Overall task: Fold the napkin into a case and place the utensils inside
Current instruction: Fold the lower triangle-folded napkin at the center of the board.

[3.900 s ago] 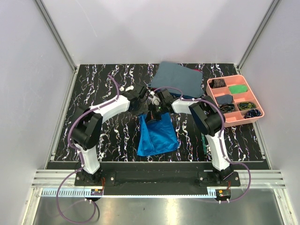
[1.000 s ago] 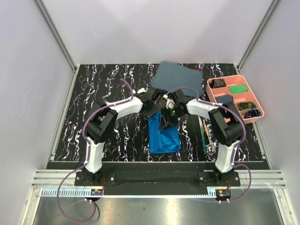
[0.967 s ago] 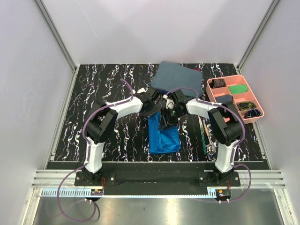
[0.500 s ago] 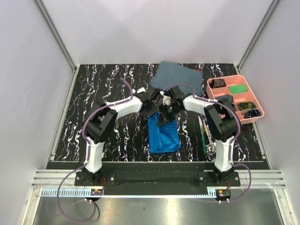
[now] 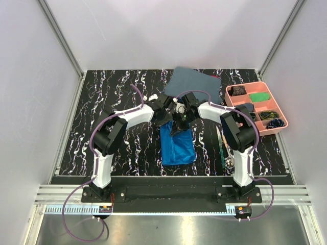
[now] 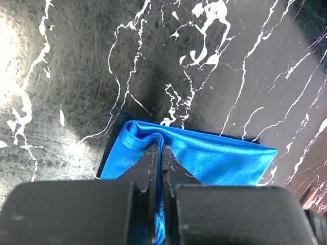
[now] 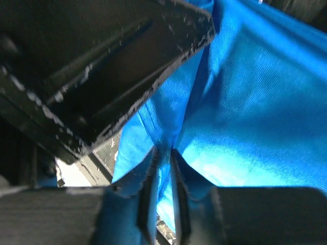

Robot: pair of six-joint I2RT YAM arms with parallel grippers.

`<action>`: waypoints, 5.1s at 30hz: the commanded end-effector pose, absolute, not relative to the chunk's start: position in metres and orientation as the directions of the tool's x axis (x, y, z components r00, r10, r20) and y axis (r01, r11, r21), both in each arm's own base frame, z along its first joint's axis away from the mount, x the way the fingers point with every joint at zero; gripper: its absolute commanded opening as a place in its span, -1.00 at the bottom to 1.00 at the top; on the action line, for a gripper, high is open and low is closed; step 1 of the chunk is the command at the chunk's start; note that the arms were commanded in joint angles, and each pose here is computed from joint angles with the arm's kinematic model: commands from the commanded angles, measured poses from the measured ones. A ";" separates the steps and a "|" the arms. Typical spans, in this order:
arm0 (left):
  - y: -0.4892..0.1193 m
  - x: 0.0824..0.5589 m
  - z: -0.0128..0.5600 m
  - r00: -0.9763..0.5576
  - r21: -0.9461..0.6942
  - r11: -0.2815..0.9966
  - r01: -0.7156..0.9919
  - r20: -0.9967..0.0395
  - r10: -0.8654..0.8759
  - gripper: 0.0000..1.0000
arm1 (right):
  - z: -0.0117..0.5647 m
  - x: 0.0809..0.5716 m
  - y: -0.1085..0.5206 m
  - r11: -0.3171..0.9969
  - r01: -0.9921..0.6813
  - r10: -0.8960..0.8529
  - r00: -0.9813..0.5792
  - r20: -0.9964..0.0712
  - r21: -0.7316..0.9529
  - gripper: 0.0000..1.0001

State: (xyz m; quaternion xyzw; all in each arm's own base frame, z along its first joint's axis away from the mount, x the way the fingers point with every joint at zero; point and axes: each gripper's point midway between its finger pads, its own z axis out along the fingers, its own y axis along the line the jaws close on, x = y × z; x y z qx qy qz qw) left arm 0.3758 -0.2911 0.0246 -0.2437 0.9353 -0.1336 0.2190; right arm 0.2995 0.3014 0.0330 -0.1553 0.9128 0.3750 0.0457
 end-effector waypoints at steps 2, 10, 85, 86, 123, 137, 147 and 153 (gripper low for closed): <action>-0.291 0.379 0.031 -0.790 -0.380 0.851 -0.363 -0.359 -0.497 -1.00 | 0.040 0.316 0.309 0.655 -0.350 -0.257 -0.936 -0.238 0.669 -0.84; -0.276 0.383 0.065 -0.746 -0.447 0.858 -0.254 -0.473 -0.468 0.14 | 0.045 0.322 0.305 0.698 -0.316 -0.212 -0.948 -0.235 0.643 -1.00; -0.305 0.417 0.029 -0.861 -0.611 0.789 -0.071 -0.362 -0.357 -1.00 | 0.078 0.247 0.327 0.570 -0.325 -0.286 -0.940 -0.188 0.755 -0.45; -0.305 0.416 0.028 -0.865 -0.613 0.787 -0.068 -0.357 -0.353 -1.00 | 0.079 0.247 0.328 0.564 -0.336 -0.292 -0.936 -0.199 0.754 -0.44; -0.307 0.408 0.055 -0.873 -0.625 0.781 -0.005 -0.378 -0.308 -0.86 | 0.037 0.216 0.304 0.641 -0.133 -0.176 -0.984 -0.023 0.756 -0.48; -0.307 0.408 0.051 -0.876 -0.619 0.786 -0.005 -0.376 -0.302 -0.88 | 0.038 0.212 0.305 0.622 -0.125 -0.173 -0.985 -0.020 0.773 -0.67; -0.305 0.408 0.048 -0.879 -0.610 0.793 0.004 -0.380 -0.288 -0.91 | 0.040 0.222 0.279 0.728 -0.156 -0.140 -0.987 -0.078 0.668 -1.00; -0.306 0.409 0.047 -0.880 -0.608 0.794 0.002 -0.379 -0.288 -0.92 | 0.035 0.218 0.271 0.745 -0.158 -0.142 -0.987 -0.077 0.648 -1.00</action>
